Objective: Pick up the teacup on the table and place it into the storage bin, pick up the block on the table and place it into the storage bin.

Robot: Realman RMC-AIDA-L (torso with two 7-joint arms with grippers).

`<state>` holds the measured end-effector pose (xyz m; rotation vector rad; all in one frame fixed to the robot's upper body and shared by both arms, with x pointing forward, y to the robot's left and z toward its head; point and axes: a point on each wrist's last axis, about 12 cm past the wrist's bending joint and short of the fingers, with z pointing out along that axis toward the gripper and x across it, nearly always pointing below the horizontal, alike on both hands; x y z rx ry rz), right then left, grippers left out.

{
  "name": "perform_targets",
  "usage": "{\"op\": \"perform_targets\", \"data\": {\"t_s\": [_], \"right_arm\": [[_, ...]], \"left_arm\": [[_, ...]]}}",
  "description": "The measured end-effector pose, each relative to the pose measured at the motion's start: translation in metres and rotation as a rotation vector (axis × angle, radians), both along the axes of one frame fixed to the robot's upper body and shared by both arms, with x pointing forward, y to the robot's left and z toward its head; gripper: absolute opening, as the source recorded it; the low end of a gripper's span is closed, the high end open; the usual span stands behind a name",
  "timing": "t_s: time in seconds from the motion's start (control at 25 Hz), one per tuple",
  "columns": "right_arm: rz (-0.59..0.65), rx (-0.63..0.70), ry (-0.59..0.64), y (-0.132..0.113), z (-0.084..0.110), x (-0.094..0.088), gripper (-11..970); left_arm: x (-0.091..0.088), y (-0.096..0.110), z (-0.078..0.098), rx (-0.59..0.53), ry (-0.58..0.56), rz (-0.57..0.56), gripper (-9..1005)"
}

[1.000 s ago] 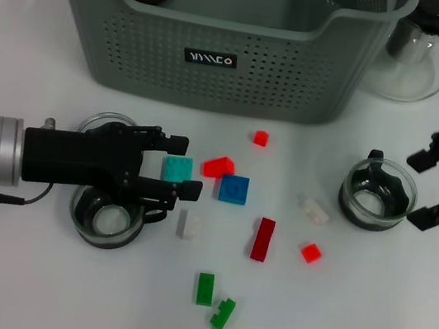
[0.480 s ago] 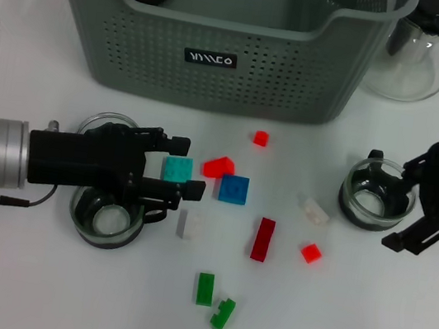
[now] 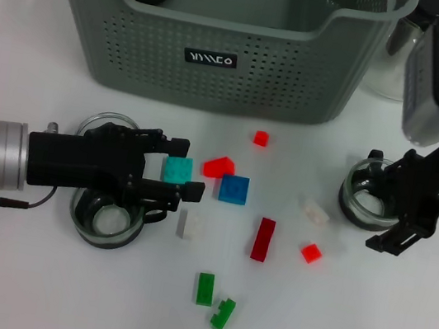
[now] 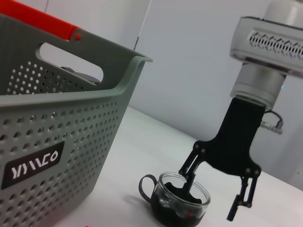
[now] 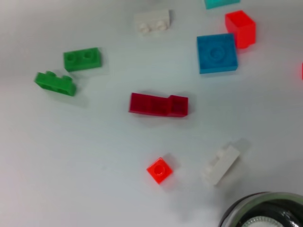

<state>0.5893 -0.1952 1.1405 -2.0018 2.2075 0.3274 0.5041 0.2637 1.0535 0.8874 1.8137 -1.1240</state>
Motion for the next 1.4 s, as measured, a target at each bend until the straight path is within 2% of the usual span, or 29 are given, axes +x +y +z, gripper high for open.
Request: {"op": "perform_targets", "data": {"t_s": [0.4, 0.72, 0.96, 1.36, 1.4], "right_arm": [[0.028, -0.020, -0.014, 0.009, -0.015, -0.001, 851], [0.028, -0.044, -0.008, 0.011, -0.017, -0.003, 788], [0.022, -0.058, -0.006, 0.009, -0.017, -0.003, 568], [0.008, -0.049, 0.018, 0.008, -0.015, -0.004, 93], [0.005, -0.046, 0.020, 0.008, -0.014, -0.004, 87]], "left_arm": [[0.001, 0.000, 0.000, 0.003, -0.001, 0.003, 826], [0.000, 0.000, -0.001, 0.003, 0.002, 0.006, 826], [0.000, 0.000, -0.001, 0.006, -0.001, 0.007, 826], [-0.001, 0.001, -0.002, 0.007, 0.000, 0.011, 826], [-0.001, 0.001, -0.002, 0.007, 0.001, 0.012, 826]]}}
